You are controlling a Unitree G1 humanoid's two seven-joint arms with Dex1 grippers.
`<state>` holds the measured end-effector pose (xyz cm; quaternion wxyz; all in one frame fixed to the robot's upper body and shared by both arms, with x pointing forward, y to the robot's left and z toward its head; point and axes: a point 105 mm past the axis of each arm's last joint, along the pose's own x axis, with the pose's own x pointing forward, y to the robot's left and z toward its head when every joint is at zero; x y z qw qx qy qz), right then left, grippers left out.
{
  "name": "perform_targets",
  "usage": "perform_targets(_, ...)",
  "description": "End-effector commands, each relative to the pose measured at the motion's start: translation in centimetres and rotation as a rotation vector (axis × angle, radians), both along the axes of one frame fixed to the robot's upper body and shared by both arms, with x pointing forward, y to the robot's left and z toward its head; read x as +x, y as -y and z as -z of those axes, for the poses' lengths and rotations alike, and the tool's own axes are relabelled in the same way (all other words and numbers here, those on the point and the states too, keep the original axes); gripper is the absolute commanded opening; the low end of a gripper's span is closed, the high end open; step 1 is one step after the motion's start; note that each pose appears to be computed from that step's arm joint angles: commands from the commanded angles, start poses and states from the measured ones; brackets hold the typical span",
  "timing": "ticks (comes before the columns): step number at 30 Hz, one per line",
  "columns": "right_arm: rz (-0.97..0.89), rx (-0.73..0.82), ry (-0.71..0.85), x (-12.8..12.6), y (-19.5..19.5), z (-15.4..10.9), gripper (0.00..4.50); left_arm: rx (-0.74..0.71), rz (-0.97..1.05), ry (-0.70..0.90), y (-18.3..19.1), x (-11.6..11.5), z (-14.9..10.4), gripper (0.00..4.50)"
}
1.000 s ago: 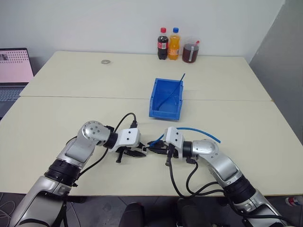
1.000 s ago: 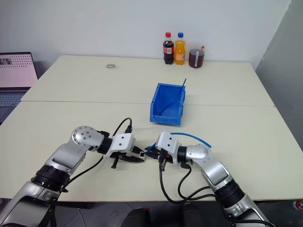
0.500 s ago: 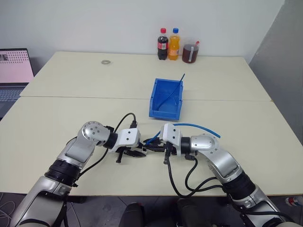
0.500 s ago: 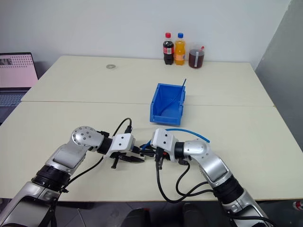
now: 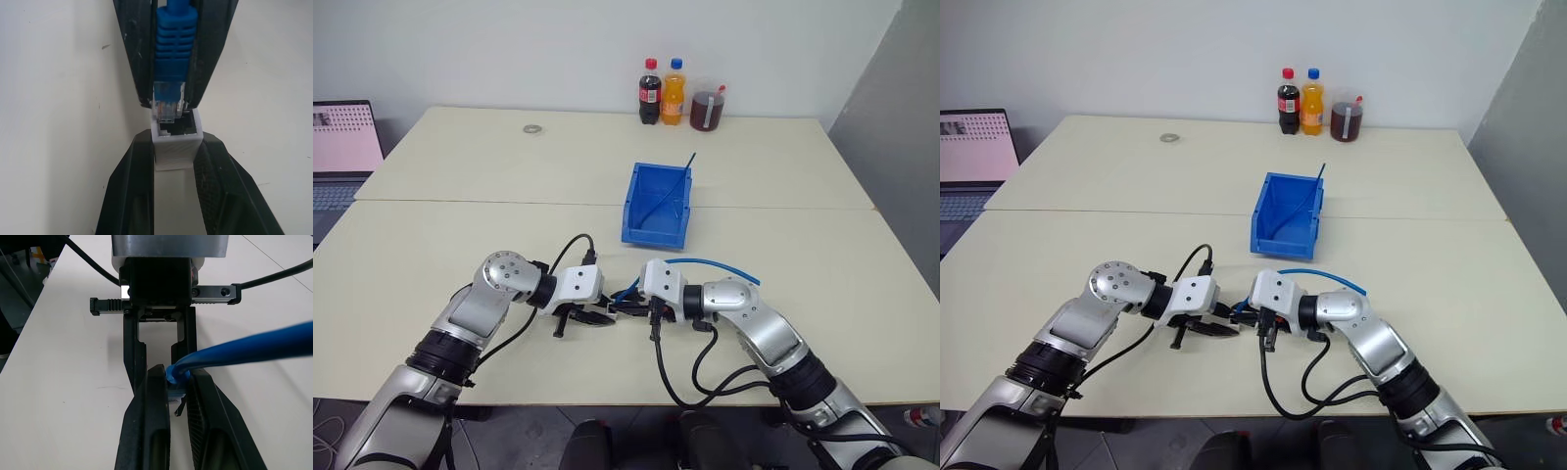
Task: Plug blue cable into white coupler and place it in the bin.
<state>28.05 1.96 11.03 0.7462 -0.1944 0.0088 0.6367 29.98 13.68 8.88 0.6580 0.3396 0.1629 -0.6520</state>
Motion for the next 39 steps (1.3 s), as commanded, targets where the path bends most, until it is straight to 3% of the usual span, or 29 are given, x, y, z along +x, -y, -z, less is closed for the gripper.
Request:
perform_targets(1,-0.031,-0.01,0.028,-0.3,-0.3,-0.4,0.18,0.036,-0.035,-0.038,-0.7,-0.1,1.4,0.79)
perform_targets(24,-0.12,-0.082,-0.06,-0.6,-1.2,1.6,0.18,0.029,-0.036,-0.027,-0.5,-0.2,1.3,0.78)
perform_targets(39,-0.16,-0.235,-0.104,-1.6,-1.8,4.2,0.18,0.017,-0.033,-0.037,0.0,-0.3,1.6,0.78)
